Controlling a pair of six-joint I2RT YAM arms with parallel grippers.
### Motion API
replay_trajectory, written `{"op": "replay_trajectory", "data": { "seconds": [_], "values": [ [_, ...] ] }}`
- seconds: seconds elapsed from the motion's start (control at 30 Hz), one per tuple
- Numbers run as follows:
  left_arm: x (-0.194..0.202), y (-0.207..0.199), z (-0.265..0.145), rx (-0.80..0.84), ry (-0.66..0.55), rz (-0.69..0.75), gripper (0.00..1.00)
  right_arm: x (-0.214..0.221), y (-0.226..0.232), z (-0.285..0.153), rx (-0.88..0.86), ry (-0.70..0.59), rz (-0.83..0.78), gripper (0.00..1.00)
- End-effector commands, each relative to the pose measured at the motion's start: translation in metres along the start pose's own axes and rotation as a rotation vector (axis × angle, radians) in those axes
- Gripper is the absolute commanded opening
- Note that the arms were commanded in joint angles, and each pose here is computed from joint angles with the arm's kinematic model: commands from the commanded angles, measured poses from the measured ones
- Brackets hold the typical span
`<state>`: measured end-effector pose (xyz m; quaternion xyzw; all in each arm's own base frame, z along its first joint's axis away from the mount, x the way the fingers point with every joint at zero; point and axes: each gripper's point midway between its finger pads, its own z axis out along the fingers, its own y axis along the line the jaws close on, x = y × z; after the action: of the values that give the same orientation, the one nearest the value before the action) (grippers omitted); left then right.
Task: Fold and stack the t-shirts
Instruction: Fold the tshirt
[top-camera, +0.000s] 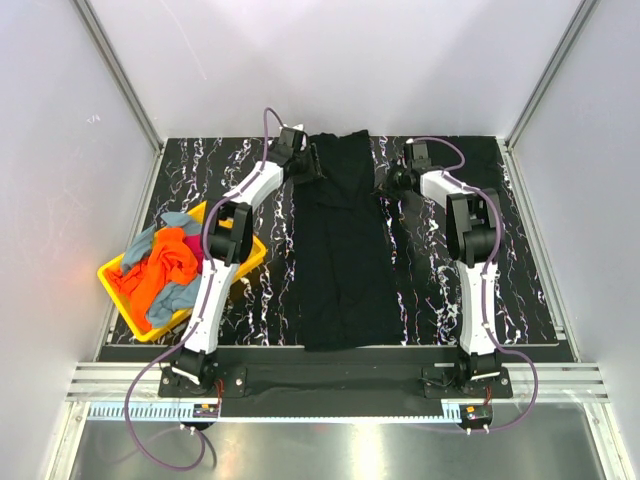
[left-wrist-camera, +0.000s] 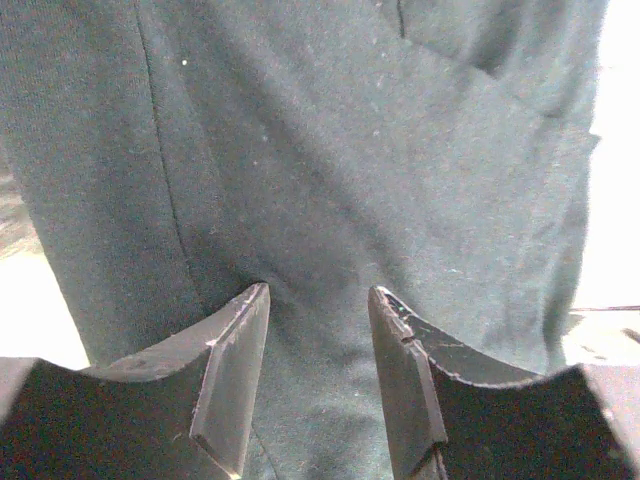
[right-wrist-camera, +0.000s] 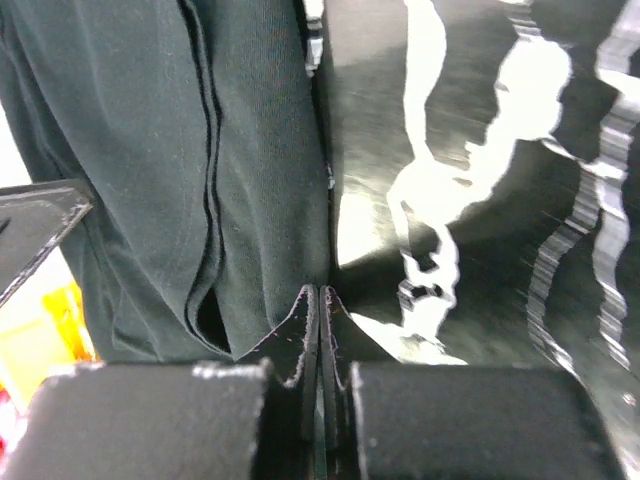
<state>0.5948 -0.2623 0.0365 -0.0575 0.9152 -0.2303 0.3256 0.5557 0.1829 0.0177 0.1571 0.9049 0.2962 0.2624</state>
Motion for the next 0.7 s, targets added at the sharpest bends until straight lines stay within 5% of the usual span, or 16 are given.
{"op": "replay_trajectory", "data": {
  "seconds": [0.0, 0.1, 0.23, 0.37, 0.47, 0.67],
  "values": [
    [-0.001, -0.034, 0.012, 0.179, 0.002, -0.012, 0.51, -0.022, -0.024, -0.023, 0.127, -0.120, 0.049, 0.00],
    [-0.023, -0.057, -0.002, 0.272, -0.045, -0.012, 0.52, -0.037, -0.033, -0.034, 0.151, -0.177, 0.085, 0.00],
    [-0.042, -0.063, -0.044, 0.291, -0.069, 0.008, 0.56, -0.042, -0.015, -0.052, 0.083, -0.141, 0.074, 0.25],
    [-0.062, -0.078, -0.123, 0.297, -0.119, 0.069, 0.57, -0.044, -0.004, -0.104, 0.159, -0.167, 0.051, 0.40],
    [-0.040, -0.080, -0.167, 0.295, -0.077, 0.086, 0.57, -0.019, 0.000, -0.149, 0.215, -0.123, 0.051, 0.41],
    [0.086, -0.051, -0.227, 0.125, 0.114, 0.162, 0.58, 0.093, -0.002, -0.220, 0.317, 0.014, 0.028, 0.45]
  ]
}}
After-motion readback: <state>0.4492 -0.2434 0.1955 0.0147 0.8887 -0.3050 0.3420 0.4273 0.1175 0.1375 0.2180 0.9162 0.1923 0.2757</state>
